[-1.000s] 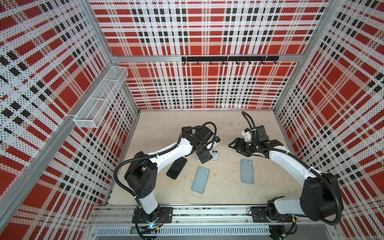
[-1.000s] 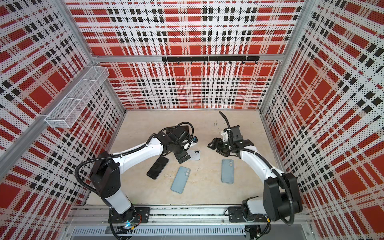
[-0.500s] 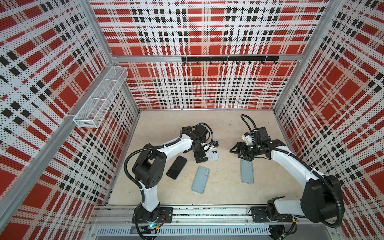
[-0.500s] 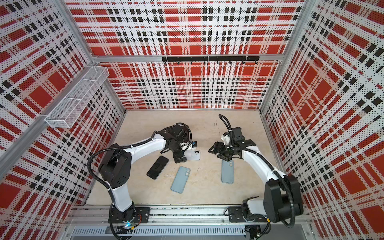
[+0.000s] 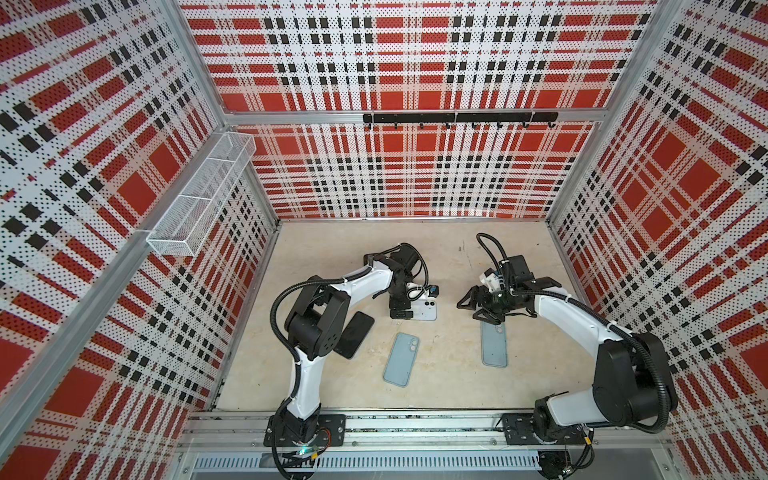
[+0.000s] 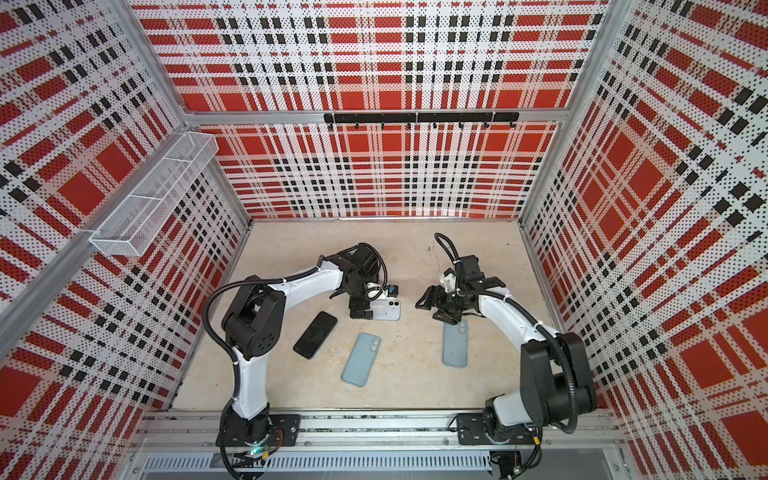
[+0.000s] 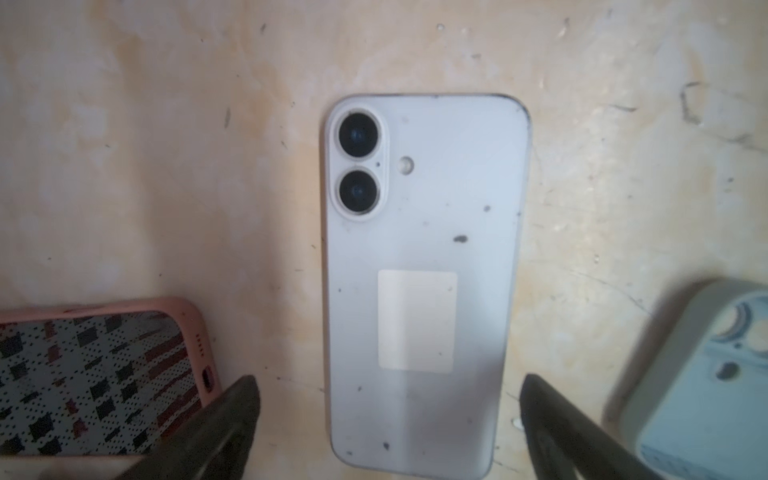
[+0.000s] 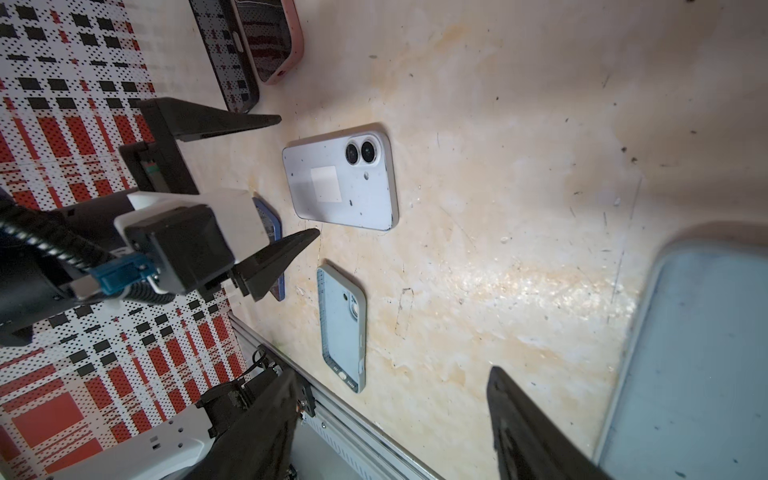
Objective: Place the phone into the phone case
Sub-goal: 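Lower the open left gripper around the white phone's sides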
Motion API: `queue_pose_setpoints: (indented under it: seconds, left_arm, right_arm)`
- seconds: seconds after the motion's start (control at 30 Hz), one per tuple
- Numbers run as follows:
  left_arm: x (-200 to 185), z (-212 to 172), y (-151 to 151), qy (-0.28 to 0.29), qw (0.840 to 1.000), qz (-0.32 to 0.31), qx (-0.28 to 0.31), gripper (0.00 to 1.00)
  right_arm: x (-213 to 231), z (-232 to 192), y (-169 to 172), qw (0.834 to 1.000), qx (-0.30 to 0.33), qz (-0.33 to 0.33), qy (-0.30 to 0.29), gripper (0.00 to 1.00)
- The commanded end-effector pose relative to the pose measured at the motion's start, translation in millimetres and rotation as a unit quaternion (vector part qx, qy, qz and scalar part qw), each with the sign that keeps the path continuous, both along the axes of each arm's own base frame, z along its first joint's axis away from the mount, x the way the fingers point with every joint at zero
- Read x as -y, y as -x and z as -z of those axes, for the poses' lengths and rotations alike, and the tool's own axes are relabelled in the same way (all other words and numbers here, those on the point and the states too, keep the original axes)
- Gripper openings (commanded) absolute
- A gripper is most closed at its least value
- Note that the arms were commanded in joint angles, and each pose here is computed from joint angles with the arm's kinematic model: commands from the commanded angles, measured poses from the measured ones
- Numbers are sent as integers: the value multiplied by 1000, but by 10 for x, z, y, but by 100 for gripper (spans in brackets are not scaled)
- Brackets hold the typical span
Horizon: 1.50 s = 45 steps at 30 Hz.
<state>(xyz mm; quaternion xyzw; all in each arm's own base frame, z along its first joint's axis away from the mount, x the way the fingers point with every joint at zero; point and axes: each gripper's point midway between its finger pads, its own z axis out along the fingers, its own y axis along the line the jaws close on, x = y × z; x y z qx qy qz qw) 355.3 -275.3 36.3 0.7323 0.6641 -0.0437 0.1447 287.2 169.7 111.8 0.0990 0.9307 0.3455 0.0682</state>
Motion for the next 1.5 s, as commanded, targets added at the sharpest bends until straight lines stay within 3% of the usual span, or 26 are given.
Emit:
queue_pose_setpoints:
  seconds: [0.0,0.47,0.63,1.1,1.47]
  left_arm:
    - [27,82,43,-19,999,42,-13,98]
    - [32,291,363,-37,992,47,-111,87]
    - [75,373,280,-40,995,32,-90,83]
    - [78,358,227,-34,997,7,-69,52]
    - [178,-52,280,33,998,-4,-57,50]
  right_arm:
    - [-4,-5,-48,1000,9,-5,-4,73]
    - [-11,76,-110,1000,1,-2,-4,73]
    - [-8,94,-105,1000,1,2,-4,73]
    - [42,-36,-177,1000,20,14,0,73]
    - [-129,-167,-362,994,93,-9,-61,73]
